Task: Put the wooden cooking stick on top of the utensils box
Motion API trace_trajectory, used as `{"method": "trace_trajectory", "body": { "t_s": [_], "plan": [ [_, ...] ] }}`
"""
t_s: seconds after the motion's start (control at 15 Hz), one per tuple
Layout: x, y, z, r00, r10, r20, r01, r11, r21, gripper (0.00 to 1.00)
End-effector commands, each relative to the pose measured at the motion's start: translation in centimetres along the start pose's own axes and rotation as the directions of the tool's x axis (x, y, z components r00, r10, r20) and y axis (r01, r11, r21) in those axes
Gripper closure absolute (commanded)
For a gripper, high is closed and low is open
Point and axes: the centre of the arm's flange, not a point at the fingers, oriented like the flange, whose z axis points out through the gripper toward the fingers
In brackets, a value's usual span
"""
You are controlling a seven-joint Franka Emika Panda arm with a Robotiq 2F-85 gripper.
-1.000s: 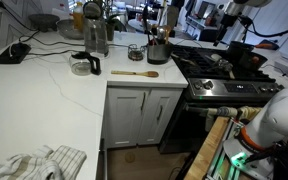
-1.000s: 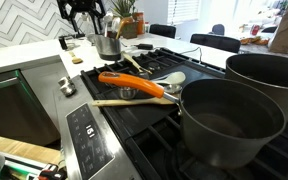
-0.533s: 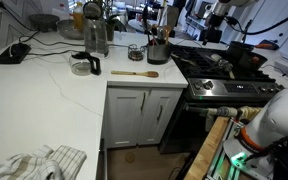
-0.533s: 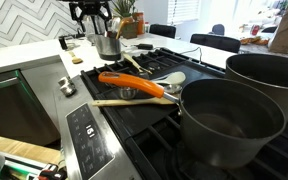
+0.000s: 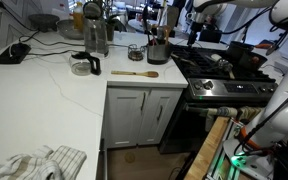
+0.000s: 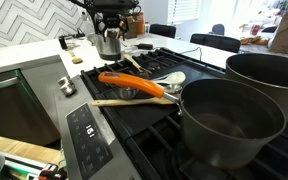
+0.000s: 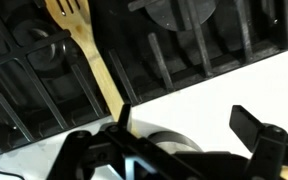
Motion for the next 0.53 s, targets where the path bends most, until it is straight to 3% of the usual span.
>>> {"method": "trace_trajectory", "body": {
  "t_s": [0.0, 0.2, 0.27, 0.47],
  "plan": [
    [1.1, 5.2, 2.1, 0.997, -0.031, -0.069, 0.032, 0.999, 0.02, 0.0],
    [1.2, 6.7, 2.8, 0.989, -0.004, -0.147, 0.016, 0.997, 0.076, 0.0],
    [0.8, 4.3, 3.0, 0.995, -0.007, -0.101, 0.011, 0.999, 0.039, 0.0],
    [0.8, 5.4, 3.2, 0.992, 0.007, -0.128, 0.0, 0.999, 0.051, 0.0]
  ]
}}
